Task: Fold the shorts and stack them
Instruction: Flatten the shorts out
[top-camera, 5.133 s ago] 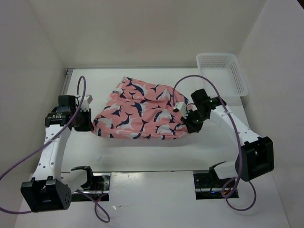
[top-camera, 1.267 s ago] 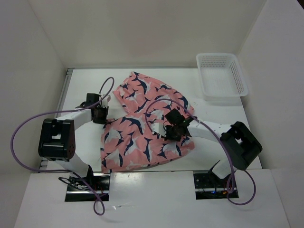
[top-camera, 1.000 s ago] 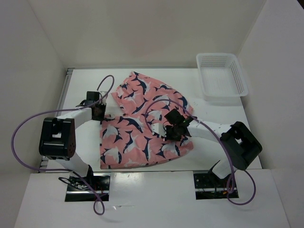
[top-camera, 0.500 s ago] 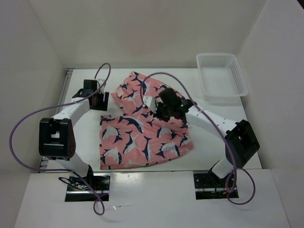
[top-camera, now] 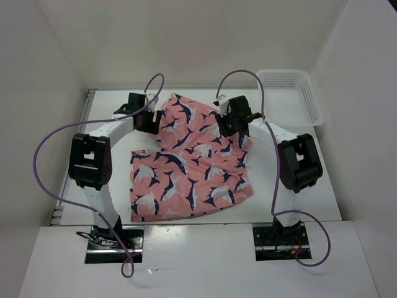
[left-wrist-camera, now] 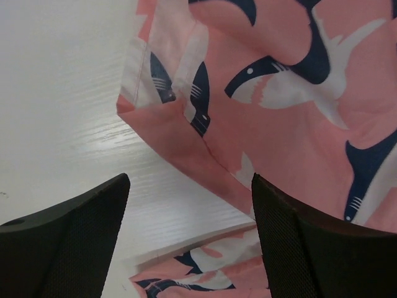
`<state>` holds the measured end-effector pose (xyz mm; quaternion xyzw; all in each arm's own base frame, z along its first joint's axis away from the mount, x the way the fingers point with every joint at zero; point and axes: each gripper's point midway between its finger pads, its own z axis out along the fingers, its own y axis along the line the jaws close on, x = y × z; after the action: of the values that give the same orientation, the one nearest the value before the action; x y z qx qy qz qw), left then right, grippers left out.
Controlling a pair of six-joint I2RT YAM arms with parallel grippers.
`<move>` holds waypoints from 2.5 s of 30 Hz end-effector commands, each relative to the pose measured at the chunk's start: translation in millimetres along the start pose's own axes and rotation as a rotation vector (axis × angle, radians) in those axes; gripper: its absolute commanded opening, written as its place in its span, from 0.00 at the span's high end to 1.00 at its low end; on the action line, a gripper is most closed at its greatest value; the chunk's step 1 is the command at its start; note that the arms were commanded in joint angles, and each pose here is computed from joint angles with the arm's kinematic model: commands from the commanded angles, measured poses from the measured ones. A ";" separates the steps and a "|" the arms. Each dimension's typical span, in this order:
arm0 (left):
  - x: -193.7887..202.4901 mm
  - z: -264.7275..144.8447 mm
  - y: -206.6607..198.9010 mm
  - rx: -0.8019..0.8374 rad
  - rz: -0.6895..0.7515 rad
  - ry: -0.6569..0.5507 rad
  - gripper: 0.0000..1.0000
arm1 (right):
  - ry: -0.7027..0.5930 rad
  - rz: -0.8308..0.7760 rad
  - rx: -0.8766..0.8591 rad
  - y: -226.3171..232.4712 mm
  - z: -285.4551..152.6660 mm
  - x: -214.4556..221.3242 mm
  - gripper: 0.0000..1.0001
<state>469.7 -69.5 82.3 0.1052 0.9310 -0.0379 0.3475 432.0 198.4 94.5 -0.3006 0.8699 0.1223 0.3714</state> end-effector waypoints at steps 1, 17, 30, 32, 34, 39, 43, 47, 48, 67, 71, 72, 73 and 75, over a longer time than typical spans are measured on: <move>-29.1 7.7 14.2 -0.048 -0.001 -0.066 0.13 | -0.147 0.101 0.138 -43.5 2.2 -49.3 0.64; -7.3 44.3 21.2 -0.080 -0.004 -0.012 0.26 | -0.062 0.142 0.229 -67.9 21.5 -13.7 0.61; -1.7 63.6 1.6 -0.005 0.009 0.006 0.45 | -0.037 0.124 0.267 -75.1 17.4 2.3 0.57; -1.6 63.6 3.5 -0.015 0.009 0.007 0.74 | -0.026 0.126 0.274 -75.7 17.7 7.1 0.53; 5.4 64.2 10.3 -0.055 0.009 0.024 0.90 | -0.025 0.117 0.274 -76.0 17.6 7.1 0.52; 34.5 41.0 38.7 -0.157 -0.015 0.114 1.00 | -0.042 0.060 0.257 -75.2 11.2 -3.3 0.52; 58.6 8.1 43.6 -0.164 -0.032 0.184 1.00 | -0.040 0.013 0.236 -72.9 8.1 -5.1 0.49; 86.7 -21.3 41.7 -0.178 -0.029 0.261 0.92 | -0.028 -0.008 0.193 -64.4 3.7 -2.3 0.47; 85.7 -24.8 41.5 -0.178 -0.029 0.260 0.75 | -0.030 -0.009 0.183 -62.7 4.1 -2.7 0.45; -155.8 54.9 27.7 -0.039 0.012 -0.375 0.00 | -0.078 -0.003 0.119 -62.9 18.4 -28.0 0.41; -156.9 121.8 50.8 -0.045 -0.011 -0.292 0.00 | -0.078 -0.003 0.119 -63.7 20.5 -28.8 0.41; -138.2 131.7 54.8 -0.026 -0.027 -0.189 0.00 | -0.078 -0.003 0.119 -63.7 20.6 -28.8 0.41; -225.2 76.7 61.7 -0.030 -0.005 -0.412 0.00 | -0.078 -0.003 0.119 -63.7 20.6 -28.8 0.41; -208.5 97.0 65.5 0.006 -0.010 -0.384 0.00 | -0.084 -0.004 0.131 -65.4 17.1 -31.8 0.41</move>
<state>700.3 -74.6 80.2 0.0912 0.8698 -0.0414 0.4831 483.9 167.2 85.9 -0.2741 0.8712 0.0789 0.3995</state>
